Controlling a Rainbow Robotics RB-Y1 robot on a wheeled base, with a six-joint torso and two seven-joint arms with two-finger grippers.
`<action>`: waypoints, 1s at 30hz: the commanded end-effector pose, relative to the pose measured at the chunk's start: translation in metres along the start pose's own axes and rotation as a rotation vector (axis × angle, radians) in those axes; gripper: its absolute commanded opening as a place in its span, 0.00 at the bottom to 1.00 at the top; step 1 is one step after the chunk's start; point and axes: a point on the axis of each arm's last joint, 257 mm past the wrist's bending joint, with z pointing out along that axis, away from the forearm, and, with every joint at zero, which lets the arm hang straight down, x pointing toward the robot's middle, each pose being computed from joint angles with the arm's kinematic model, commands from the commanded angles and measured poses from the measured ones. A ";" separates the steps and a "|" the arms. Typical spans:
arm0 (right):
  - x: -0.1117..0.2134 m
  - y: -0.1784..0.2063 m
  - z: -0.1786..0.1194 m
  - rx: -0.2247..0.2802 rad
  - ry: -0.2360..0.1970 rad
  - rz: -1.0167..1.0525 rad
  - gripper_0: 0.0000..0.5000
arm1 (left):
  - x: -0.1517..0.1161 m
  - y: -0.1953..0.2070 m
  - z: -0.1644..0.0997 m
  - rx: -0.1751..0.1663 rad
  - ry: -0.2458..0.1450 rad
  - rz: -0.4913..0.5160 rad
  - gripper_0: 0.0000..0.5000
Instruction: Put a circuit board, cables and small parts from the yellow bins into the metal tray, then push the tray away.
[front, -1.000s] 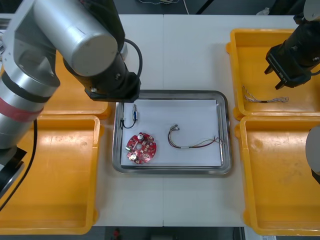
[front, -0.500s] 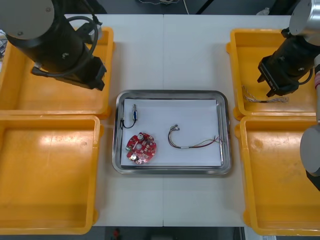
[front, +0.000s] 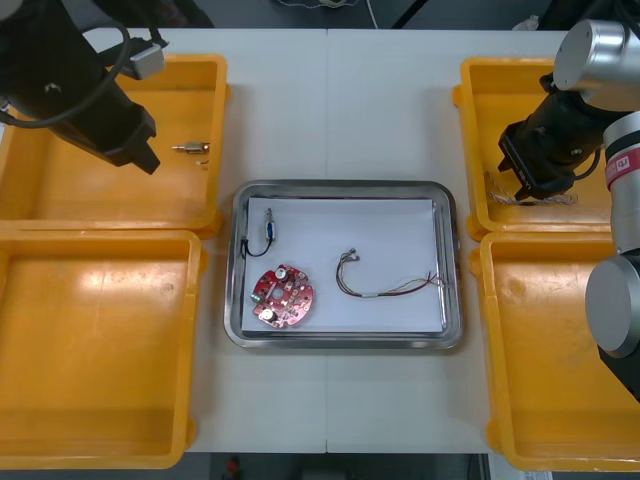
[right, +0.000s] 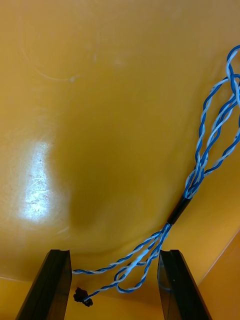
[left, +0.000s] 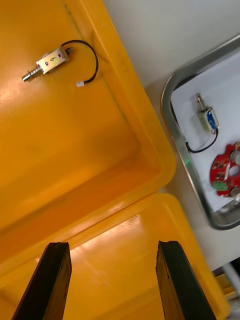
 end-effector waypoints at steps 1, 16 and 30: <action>0.005 0.001 0.003 0.002 -0.021 0.021 1.00 | -0.021 0.035 -0.036 -0.035 -0.093 0.189 1.00; 0.002 -0.015 0.025 0.017 -0.035 0.016 1.00 | -0.041 0.068 -0.020 -0.002 -0.204 0.449 1.00; 0.007 -0.018 0.031 0.019 -0.027 0.012 0.00 | -0.053 0.087 0.000 0.078 -0.359 0.570 1.00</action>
